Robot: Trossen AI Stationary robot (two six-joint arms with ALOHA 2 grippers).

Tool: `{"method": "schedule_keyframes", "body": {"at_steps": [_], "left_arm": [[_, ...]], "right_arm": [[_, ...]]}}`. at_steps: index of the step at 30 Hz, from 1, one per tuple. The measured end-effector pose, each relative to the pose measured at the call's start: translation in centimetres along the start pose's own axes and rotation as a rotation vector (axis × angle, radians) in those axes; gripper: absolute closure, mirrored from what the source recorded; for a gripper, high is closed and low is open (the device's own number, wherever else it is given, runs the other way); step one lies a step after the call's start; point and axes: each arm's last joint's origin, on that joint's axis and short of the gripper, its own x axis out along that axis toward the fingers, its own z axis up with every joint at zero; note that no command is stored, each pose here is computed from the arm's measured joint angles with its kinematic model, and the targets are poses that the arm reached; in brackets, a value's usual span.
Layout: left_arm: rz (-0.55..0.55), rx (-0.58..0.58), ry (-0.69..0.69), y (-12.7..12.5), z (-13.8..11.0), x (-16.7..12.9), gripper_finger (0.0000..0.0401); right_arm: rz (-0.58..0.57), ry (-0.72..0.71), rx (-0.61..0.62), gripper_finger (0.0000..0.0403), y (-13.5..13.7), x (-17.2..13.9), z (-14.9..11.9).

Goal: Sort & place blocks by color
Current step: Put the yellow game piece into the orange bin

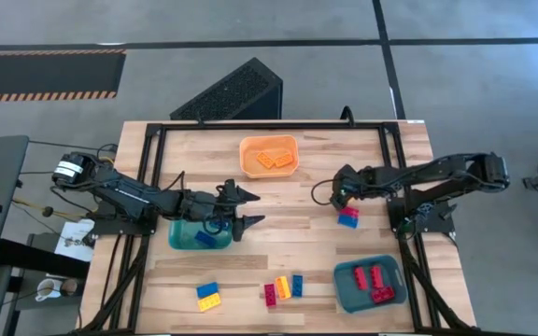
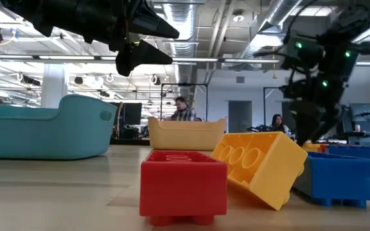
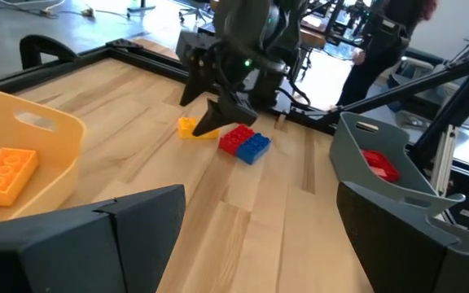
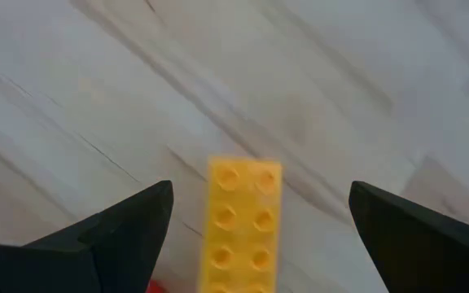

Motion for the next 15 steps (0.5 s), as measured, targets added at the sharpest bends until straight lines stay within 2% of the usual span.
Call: {"method": "schedule_keyframes", "body": {"at_steps": [8, 11, 15], "left_arm": [[0.014, -0.004, -0.006, 0.0, 0.0, 0.0, 0.0092], [0.037, -0.005, -0.018, 0.1, 0.1, 0.0, 0.0092], [0.032, -0.011, -0.034, 0.1, 0.3, 0.0, 0.0092]], "right_arm": [[0.027, 0.009, 0.062, 0.0020, -1.2, 2.0, -2.1], [0.039, -0.003, 0.065, 0.0047, -1.2, 2.2, -2.1], [0.058, -0.019, 0.052, 0.0103, -1.1, 2.2, -2.0]]}}
